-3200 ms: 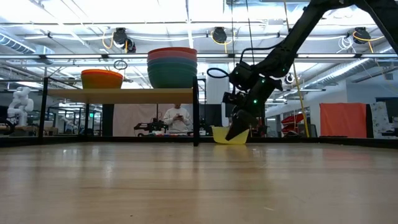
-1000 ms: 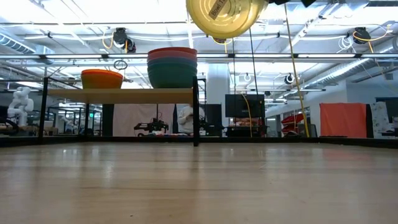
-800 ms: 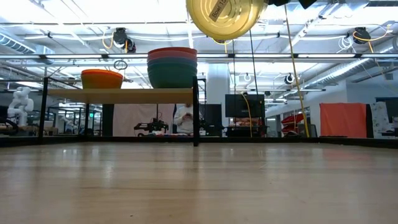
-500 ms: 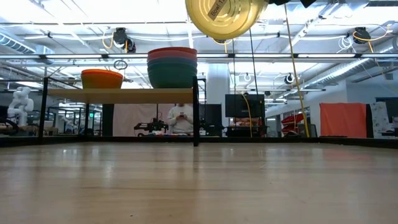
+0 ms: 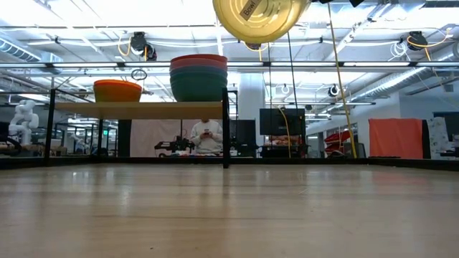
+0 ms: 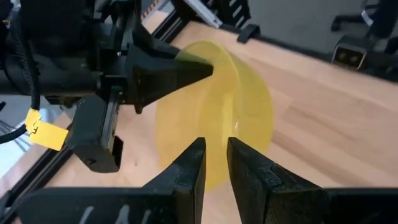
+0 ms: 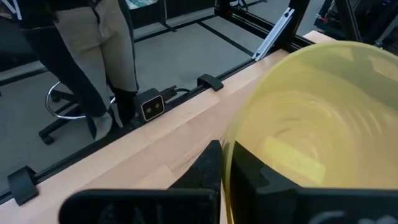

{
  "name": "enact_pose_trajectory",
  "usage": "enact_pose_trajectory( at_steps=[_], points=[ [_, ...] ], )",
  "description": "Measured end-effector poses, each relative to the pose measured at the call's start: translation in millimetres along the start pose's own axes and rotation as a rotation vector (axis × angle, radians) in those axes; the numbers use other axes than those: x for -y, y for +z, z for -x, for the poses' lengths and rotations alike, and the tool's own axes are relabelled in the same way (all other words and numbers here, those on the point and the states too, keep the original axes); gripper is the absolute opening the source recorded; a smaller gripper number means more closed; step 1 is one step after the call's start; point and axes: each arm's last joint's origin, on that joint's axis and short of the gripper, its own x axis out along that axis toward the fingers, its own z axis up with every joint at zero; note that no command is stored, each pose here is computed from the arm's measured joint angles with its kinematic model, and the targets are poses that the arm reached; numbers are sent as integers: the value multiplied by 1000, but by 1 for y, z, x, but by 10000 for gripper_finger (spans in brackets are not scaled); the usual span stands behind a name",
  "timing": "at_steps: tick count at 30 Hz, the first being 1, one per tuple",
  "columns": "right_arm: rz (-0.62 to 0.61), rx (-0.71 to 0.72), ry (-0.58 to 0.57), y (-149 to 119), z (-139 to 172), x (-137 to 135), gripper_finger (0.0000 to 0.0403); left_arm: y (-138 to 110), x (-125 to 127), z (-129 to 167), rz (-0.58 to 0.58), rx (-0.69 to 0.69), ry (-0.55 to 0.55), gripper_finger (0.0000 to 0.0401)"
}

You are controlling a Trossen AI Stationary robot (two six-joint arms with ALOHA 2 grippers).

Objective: Place and stack bowls onto a shelf
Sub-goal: Stack the yellow bowl on top of the orange bowl on the shelf

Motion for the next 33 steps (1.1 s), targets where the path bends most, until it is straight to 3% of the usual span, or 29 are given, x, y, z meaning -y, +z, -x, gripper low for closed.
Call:
enact_pose_trajectory(
  at_steps=[12, 20, 29, 33],
  points=[
    [5, -1, -3, 0, 0, 0, 0, 1, 1, -1, 35, 15, -21, 74],
    [-16, -14, 13, -2, 0, -1, 0, -9, 5, -24, 46, -13, -107, 74],
    [-24, -27, 8, -5, 0, -1, 0, -10, 4, -26, 53, -12, -101, 74],
    [-25, -27, 10, -5, 0, -1, 0, -10, 4, -26, 28, -16, -105, 46]
  ],
)
